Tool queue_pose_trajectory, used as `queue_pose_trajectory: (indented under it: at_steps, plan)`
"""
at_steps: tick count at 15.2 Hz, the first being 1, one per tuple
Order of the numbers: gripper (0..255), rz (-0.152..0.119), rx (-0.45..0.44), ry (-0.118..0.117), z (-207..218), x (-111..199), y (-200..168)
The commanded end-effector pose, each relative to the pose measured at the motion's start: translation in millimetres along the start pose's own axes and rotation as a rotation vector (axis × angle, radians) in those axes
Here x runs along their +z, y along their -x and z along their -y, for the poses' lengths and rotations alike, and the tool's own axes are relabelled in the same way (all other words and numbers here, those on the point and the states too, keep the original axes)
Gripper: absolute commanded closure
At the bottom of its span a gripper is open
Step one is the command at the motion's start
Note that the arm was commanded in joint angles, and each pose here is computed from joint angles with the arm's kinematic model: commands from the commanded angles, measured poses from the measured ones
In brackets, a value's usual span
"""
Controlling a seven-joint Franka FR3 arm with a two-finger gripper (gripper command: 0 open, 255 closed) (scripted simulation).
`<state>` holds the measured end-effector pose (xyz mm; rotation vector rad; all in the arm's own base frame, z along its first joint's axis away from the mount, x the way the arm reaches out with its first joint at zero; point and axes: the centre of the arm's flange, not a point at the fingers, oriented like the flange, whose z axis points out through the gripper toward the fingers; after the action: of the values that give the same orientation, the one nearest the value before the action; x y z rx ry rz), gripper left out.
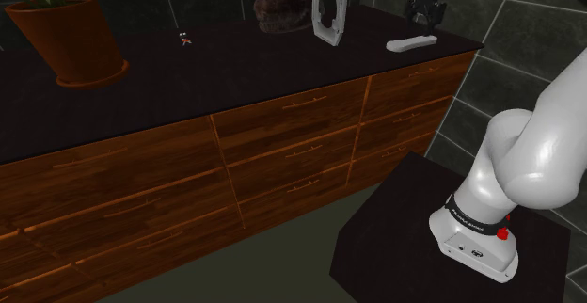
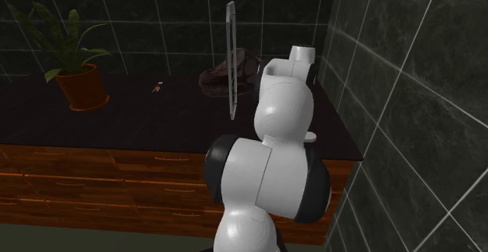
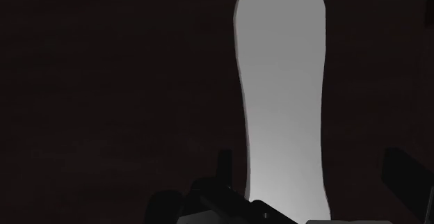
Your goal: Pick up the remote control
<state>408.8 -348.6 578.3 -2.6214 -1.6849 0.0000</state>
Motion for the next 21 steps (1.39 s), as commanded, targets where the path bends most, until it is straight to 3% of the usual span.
queue_pose_trajectory:
  at_steps: [1, 8, 9, 18, 21]
  plan:
    - [0, 0.004, -0.026, 0.001, -6.5, 7.2, 1.2]
    - [0, 0.004, -0.026, 0.001, -7.1, 36.7, 1.6]
    - [255, 0.004, -0.026, 0.001, -7.5, 36.6, 2.1]
    - [255, 0.004, -0.026, 0.001, -7.1, 36.7, 1.6]
    - [255, 0.004, -0.026, 0.001, -6.8, 20.8, 1.4]
